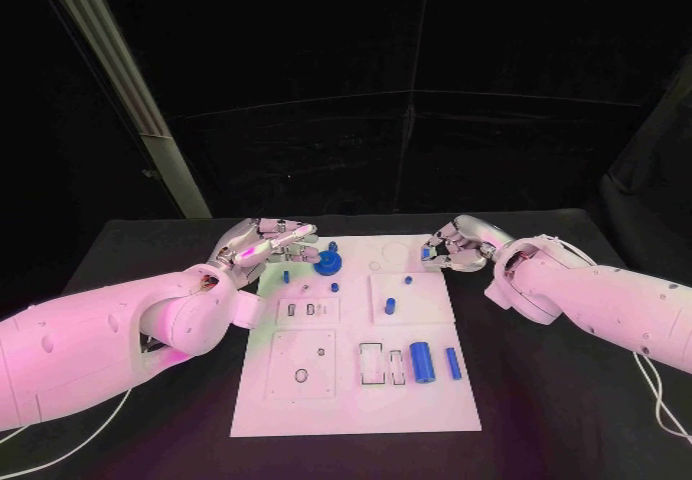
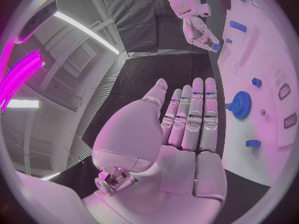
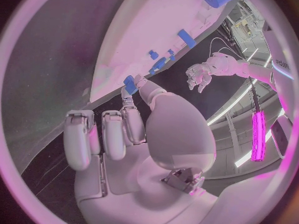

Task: Assemble the parts on the task board

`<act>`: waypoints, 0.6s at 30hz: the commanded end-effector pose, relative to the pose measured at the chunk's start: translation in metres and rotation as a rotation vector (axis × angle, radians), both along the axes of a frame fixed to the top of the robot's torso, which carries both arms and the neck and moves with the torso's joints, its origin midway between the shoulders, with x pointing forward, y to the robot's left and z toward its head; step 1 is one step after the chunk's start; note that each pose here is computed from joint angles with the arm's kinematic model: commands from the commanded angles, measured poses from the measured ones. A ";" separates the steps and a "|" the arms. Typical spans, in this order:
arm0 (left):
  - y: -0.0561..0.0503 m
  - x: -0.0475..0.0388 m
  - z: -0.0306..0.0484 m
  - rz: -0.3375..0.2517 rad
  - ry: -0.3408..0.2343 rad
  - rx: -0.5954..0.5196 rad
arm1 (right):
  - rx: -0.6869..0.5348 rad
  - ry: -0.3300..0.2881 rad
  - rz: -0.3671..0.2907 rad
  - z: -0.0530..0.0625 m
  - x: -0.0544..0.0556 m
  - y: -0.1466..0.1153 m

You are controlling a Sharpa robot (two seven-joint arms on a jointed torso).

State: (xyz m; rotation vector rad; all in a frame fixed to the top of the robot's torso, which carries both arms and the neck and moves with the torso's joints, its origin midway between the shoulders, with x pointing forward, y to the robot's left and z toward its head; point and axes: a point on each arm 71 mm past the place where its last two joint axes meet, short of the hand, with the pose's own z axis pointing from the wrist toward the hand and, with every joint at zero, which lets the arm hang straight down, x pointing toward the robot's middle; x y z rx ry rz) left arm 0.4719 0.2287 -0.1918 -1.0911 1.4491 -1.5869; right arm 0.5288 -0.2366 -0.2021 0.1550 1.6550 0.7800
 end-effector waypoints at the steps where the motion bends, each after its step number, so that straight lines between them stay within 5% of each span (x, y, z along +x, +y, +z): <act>1: -0.001 -0.0007 0.0017 -0.012 -0.006 -0.004 | 0.062 0.008 -0.038 0.009 -0.005 0.009; 8: 0.002 -0.0006 0.0026 -0.007 -0.009 -0.004 | -0.011 -0.004 0.031 0.023 -0.018 0.054; 18: 0.005 0.0012 0.0042 0.011 -0.006 -0.019 | -0.137 -0.048 0.151 0.026 -0.028 0.126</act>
